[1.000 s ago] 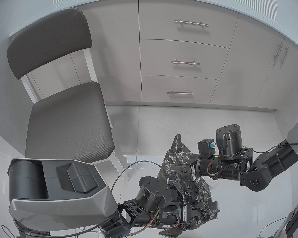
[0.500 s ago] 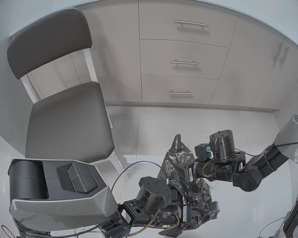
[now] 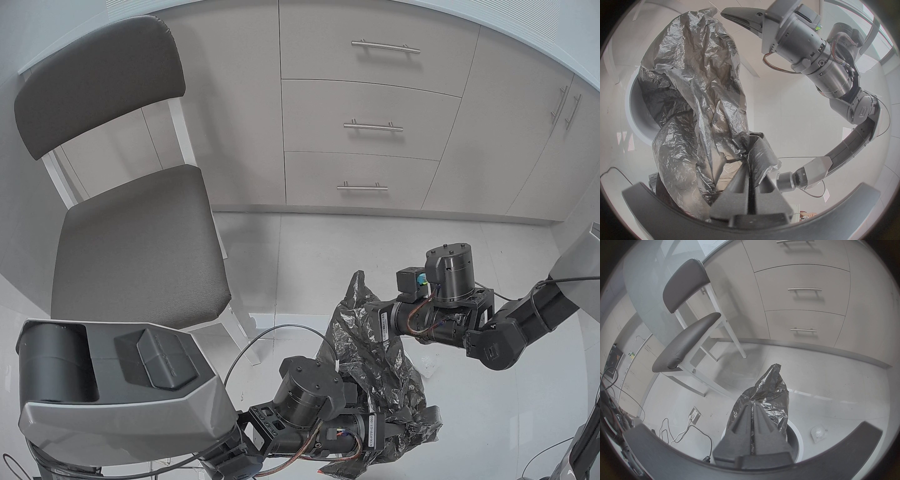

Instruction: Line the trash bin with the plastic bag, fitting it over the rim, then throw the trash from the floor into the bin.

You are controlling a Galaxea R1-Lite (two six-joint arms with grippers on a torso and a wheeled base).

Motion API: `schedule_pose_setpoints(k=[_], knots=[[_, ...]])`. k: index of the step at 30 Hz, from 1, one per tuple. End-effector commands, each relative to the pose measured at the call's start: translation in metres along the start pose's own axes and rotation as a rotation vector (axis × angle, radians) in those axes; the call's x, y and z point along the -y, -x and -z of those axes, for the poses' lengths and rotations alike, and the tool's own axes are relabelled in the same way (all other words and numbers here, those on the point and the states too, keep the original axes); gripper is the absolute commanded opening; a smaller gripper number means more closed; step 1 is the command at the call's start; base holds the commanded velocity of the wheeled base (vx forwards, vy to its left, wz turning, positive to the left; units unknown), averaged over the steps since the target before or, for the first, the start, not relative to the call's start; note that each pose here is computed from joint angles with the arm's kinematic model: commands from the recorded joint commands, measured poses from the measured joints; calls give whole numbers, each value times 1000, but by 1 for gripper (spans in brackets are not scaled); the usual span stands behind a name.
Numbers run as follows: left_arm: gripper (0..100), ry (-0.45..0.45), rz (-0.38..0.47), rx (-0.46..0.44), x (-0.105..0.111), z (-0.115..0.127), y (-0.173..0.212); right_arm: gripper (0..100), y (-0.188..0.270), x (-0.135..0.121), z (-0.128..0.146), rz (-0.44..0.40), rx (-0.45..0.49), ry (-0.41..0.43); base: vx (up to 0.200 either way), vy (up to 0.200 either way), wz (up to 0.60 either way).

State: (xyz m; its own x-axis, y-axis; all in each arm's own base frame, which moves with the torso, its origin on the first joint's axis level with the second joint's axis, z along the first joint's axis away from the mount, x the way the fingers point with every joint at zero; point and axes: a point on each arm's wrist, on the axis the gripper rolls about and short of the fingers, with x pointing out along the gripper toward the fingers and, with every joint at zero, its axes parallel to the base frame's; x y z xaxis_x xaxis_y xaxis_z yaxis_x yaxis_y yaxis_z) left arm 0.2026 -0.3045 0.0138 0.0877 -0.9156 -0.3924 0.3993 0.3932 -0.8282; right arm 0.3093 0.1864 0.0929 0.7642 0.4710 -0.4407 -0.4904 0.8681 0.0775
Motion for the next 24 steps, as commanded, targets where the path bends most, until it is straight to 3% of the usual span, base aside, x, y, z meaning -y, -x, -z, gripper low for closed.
schedule_pose_setpoints(k=[1, 11, 24], knots=[[0, 0, 0, -1, 0, 0, 0, 0, -8, 0, 1, 9, -5, -5, 0, 0, 0], [0, -1, -1, -2, 0, 1, -1, 0, -35, 14, 17, 51, -50, -20, 0, 0, 0], [0, -4, -1, -4, 0, 1, -1, 0, -36, 24, 70, 80, -241, -24, 0, 0, 0]])
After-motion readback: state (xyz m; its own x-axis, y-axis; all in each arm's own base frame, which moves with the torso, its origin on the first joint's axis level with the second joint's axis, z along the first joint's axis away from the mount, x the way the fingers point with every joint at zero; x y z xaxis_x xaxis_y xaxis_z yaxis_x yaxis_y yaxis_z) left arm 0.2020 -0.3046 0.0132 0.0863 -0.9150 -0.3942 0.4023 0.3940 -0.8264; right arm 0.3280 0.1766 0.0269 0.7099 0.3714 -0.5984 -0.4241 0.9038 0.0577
